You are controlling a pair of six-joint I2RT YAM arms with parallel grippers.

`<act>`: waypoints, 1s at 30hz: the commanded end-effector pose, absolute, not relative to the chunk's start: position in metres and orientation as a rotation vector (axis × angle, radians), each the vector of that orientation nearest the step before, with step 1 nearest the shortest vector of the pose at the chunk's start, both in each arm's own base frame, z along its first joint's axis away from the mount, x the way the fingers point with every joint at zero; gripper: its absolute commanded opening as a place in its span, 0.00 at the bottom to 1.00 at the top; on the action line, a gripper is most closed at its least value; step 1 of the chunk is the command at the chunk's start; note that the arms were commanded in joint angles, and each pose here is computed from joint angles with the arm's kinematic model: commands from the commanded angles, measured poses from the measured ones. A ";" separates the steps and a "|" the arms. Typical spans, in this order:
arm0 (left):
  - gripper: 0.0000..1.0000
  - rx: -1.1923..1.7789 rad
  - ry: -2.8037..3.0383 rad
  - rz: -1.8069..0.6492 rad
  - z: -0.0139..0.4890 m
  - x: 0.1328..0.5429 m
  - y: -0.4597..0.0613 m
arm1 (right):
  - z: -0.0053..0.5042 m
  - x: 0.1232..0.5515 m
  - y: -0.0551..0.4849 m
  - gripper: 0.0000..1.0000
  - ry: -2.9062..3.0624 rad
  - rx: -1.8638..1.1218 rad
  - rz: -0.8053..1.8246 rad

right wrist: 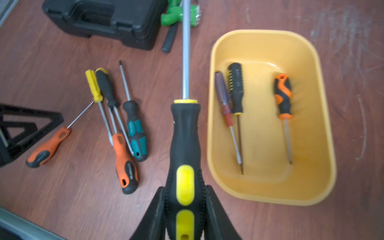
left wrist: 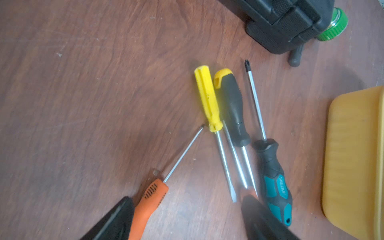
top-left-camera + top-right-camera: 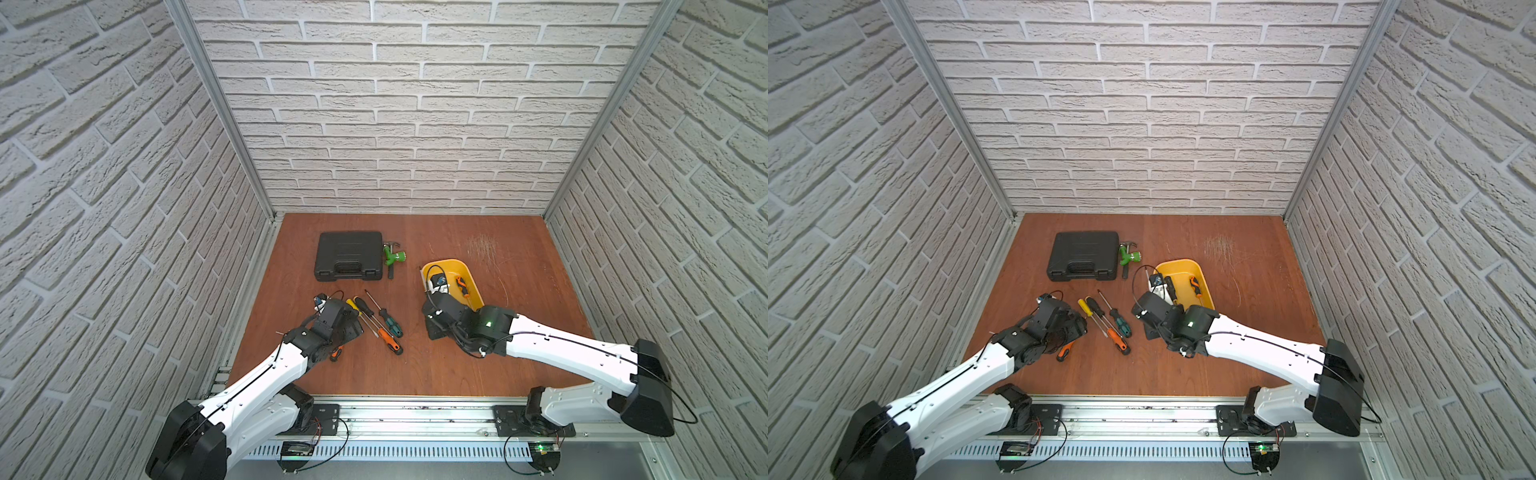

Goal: Put the screwdriver on the desktop into the storage box
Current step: Place the screwdriver in the storage box.

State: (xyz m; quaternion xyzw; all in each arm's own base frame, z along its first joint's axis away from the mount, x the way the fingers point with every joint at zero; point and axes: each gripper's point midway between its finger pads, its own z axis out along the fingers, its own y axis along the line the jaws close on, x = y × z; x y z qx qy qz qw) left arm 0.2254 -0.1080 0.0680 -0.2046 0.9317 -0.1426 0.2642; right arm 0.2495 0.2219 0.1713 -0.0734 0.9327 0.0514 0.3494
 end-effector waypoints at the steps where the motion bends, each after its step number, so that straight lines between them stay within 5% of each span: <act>1: 0.86 -0.566 2.494 -0.426 0.073 0.233 -0.113 | 0.162 0.256 0.187 0.02 2.444 -0.118 0.060; 30: 0.86 -0.582 2.506 -0.434 0.065 0.231 -0.114 | 0.112 0.280 0.145 0.02 2.633 -0.012 -0.046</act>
